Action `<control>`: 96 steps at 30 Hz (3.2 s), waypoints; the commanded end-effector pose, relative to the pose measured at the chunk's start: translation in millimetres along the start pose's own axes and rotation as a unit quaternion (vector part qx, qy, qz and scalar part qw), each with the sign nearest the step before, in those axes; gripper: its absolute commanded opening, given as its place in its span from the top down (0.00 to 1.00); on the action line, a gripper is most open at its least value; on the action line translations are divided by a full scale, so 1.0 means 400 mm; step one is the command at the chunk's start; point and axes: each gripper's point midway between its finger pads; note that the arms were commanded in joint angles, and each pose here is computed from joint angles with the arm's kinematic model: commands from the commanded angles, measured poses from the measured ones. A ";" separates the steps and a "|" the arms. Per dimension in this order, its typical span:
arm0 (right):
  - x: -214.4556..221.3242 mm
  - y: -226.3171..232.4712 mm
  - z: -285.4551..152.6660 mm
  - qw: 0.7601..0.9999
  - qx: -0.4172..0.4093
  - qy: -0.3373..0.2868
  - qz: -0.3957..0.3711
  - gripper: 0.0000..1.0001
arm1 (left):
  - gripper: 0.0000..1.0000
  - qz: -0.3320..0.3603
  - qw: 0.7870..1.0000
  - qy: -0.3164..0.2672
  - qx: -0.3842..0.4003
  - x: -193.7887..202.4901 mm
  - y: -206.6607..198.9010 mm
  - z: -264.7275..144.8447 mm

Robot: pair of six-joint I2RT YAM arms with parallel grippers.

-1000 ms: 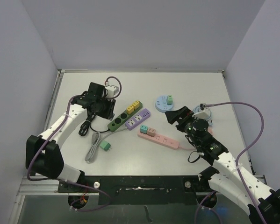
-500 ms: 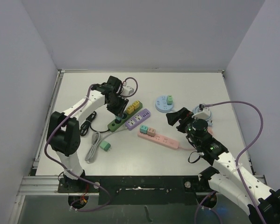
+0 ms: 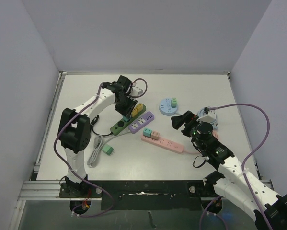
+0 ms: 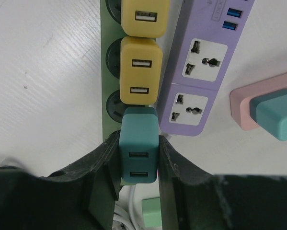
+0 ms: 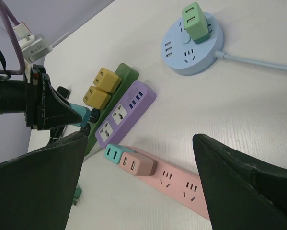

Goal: Insert the plug

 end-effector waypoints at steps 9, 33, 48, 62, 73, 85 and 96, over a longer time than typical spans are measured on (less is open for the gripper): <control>-0.037 0.004 -0.010 0.999 -0.005 -0.032 0.002 0.03 | 1.00 0.021 1.000 0.009 0.001 -0.010 0.006 0.007; -0.020 -0.017 -0.006 1.000 0.006 -0.024 0.006 0.03 | 1.00 0.039 0.999 -0.017 -0.009 -0.022 0.013 0.009; -0.017 -0.021 -0.003 1.000 0.007 -0.024 0.007 0.03 | 1.00 0.041 0.998 0.037 -0.038 0.050 0.027 0.081; -0.018 -0.021 -0.003 1.000 0.007 -0.024 0.007 0.03 | 1.00 0.082 0.994 0.075 -0.026 0.143 0.023 0.157; -0.017 -0.024 -0.004 1.000 0.008 -0.025 0.008 0.03 | 1.00 0.120 0.985 0.121 0.036 0.199 -0.003 0.199; -0.016 -0.024 -0.004 1.000 0.008 -0.025 0.011 0.03 | 1.00 0.054 0.991 0.118 -0.010 0.168 0.044 0.188; -0.020 -0.026 -0.007 0.999 0.009 -0.029 0.009 0.03 | 1.00 -0.027 0.988 0.150 0.001 0.316 -0.024 0.316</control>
Point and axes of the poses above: each gripper's point midway between its finger pads, its own z axis out along the fingers, its own y axis along the line the jaws close on, x = y × z, and after that the axes turned 11 degrees about z, right-handed
